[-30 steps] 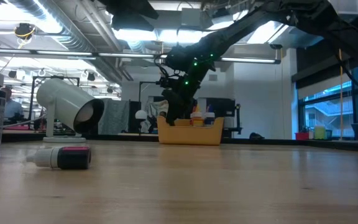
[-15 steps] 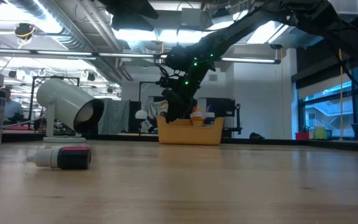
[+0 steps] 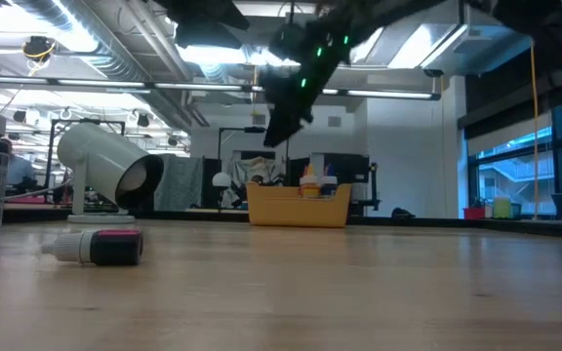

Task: Pick & Place food coloring
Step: Put the red food coloring bottle into the yellow bin

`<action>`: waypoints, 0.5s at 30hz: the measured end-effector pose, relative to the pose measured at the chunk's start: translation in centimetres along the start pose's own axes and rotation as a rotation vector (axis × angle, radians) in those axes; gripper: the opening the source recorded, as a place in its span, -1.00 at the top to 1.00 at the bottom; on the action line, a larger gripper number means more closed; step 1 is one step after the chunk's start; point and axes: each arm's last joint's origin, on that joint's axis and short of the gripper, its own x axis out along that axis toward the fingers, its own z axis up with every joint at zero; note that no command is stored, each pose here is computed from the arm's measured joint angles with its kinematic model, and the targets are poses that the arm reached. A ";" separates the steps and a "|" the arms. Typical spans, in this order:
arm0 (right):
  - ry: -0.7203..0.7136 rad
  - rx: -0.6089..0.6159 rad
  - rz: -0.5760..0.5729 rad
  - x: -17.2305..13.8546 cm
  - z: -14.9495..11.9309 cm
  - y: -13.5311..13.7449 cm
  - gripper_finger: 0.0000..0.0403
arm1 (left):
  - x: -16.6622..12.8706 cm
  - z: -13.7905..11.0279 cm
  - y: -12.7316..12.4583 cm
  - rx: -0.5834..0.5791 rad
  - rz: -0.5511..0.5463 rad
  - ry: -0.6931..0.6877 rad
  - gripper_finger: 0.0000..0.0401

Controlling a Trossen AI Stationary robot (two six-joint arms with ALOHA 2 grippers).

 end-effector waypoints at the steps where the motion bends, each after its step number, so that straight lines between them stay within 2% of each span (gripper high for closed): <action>1: 0.002 -0.011 0.010 -1.1 0.2 0.6 0.18 | 0.0 0.0 0.0 0.000 0.000 0.000 -0.23; 7: 0.013 -0.125 0.084 -7.5 0.4 5.1 0.18 | 0.0 0.0 0.0 0.008 0.000 -0.001 -0.21; 15: 0.102 -0.138 0.206 -11.1 -4.2 11.7 0.18 | 0.0 0.0 0.0 0.008 -0.001 -0.001 -0.22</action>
